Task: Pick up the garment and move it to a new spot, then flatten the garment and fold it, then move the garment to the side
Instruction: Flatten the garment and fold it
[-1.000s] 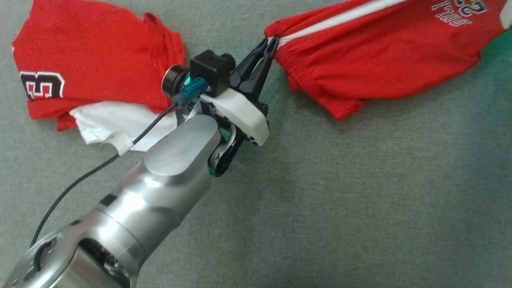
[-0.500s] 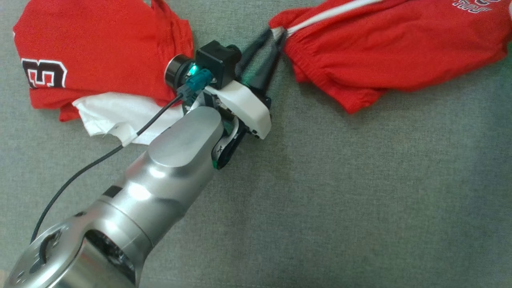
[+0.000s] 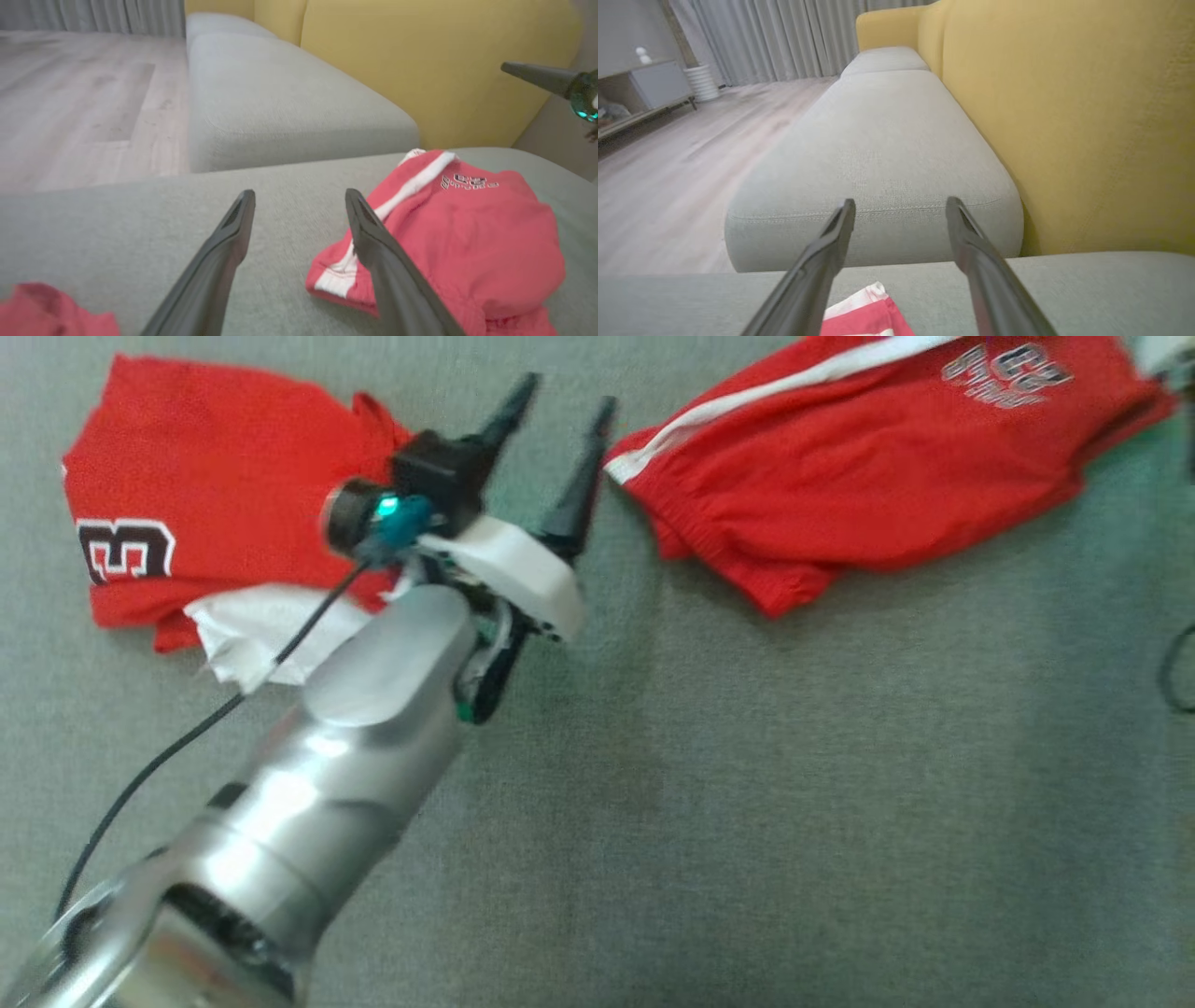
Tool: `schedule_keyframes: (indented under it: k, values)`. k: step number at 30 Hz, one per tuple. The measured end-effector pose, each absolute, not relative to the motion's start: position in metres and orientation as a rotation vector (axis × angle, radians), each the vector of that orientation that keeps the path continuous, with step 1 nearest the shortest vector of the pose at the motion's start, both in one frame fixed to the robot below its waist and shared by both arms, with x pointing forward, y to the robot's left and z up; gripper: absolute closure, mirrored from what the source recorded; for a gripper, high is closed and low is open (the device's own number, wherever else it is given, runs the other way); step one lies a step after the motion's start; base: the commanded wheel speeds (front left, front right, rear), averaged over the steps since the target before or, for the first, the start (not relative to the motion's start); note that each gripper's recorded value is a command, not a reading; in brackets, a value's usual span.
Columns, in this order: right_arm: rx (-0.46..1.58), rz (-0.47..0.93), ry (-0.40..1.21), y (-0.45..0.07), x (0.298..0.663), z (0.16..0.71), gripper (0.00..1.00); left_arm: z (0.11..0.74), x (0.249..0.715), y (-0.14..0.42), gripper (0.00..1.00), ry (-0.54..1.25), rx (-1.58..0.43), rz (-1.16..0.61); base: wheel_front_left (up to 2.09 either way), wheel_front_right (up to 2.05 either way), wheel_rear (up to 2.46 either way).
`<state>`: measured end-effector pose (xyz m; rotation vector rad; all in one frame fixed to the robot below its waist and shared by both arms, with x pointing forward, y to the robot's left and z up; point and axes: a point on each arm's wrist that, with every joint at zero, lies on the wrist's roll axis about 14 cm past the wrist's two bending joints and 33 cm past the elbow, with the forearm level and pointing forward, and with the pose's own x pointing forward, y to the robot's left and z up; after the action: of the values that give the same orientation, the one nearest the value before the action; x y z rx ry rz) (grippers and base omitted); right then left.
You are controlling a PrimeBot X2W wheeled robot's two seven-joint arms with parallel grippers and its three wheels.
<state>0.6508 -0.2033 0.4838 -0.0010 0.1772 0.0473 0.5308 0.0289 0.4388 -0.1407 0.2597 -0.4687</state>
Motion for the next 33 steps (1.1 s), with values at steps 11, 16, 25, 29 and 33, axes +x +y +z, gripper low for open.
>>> schedule_keyframes:
  k: [11,16,25,29,33]
  values:
    - [0.181,0.098,-0.072,-0.177,0.578,0.551,0.00,0.511,0.508,0.083,0.00,0.024,-0.111,-0.286,0.00,0.00,0.00]
    - [0.193,0.123,-0.038,-0.163,0.517,0.524,0.00,0.505,0.472,0.094,0.00,0.019,-0.111,-0.244,0.00,0.00,0.00]
    - [0.221,0.079,0.059,-0.168,0.418,0.470,0.00,0.474,0.412,0.094,0.00,0.086,-0.124,-0.215,0.00,0.00,0.00]
    - [0.248,0.072,0.108,-0.165,0.397,0.451,0.00,0.464,0.398,0.090,0.00,0.111,-0.140,-0.217,0.00,0.00,0.00]
    - [0.244,0.080,0.098,-0.162,0.404,0.453,0.00,0.463,0.401,0.093,0.00,0.106,-0.135,-0.216,0.00,0.00,0.00]
